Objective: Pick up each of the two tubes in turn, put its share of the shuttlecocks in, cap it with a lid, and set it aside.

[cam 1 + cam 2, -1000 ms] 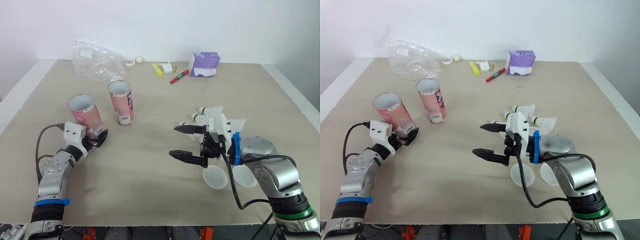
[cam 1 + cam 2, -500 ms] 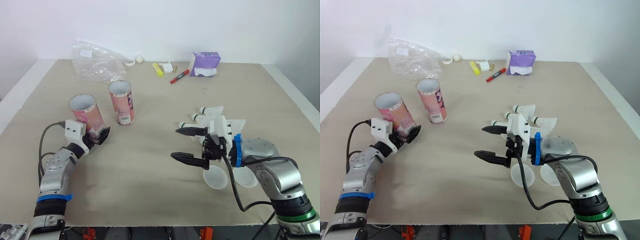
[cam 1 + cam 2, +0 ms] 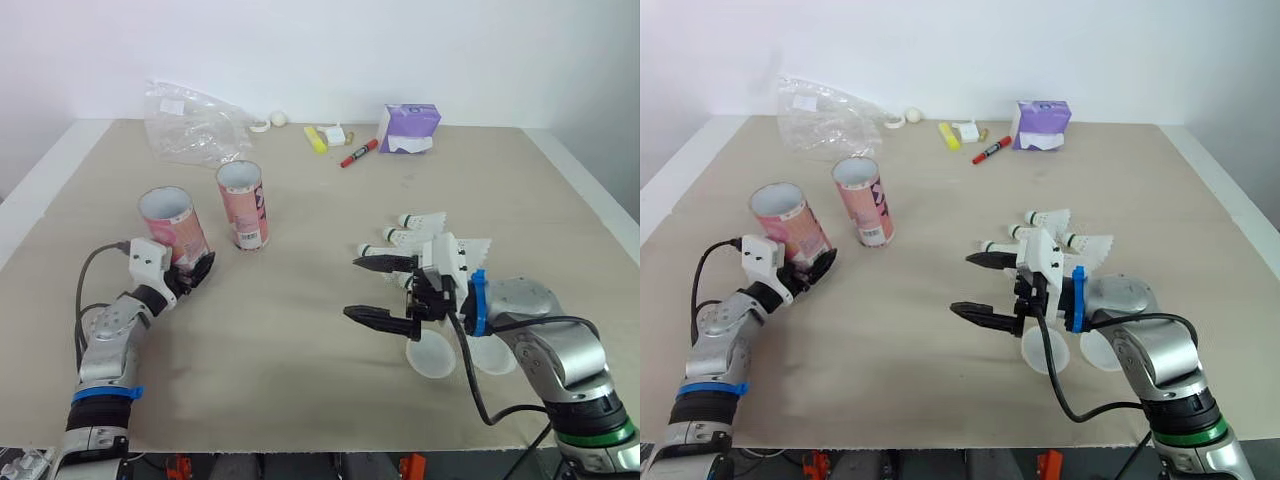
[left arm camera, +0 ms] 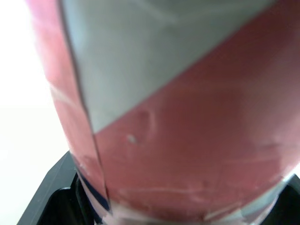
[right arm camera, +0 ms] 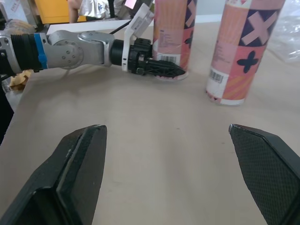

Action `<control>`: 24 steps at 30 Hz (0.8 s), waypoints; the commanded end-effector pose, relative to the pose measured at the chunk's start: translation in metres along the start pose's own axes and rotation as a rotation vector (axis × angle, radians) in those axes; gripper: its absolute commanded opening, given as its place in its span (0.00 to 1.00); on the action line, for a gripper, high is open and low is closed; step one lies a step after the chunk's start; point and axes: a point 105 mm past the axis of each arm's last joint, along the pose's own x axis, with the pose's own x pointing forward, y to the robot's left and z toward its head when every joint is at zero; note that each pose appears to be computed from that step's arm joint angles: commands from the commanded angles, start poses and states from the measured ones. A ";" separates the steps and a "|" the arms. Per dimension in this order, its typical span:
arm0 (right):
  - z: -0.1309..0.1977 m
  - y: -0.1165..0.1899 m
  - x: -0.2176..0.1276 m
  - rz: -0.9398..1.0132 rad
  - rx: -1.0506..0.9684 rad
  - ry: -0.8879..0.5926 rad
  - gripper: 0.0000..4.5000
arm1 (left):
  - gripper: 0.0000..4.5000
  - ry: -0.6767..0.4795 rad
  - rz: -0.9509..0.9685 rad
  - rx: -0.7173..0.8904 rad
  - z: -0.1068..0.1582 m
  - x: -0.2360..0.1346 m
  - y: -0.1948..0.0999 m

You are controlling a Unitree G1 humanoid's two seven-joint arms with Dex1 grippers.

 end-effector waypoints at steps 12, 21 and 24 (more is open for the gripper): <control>0.027 0.032 0.000 0.090 -0.054 -0.112 1.00 | 0.73 0.071 -0.569 0.353 0.032 -0.045 -0.072; 0.027 0.042 -0.008 0.096 -0.050 -0.106 1.00 | 0.73 0.260 -1.027 0.529 0.042 -0.036 -0.134; 0.024 0.042 -0.014 0.069 -0.046 -0.093 1.00 | 0.73 0.347 -1.139 0.582 0.044 -0.032 -0.147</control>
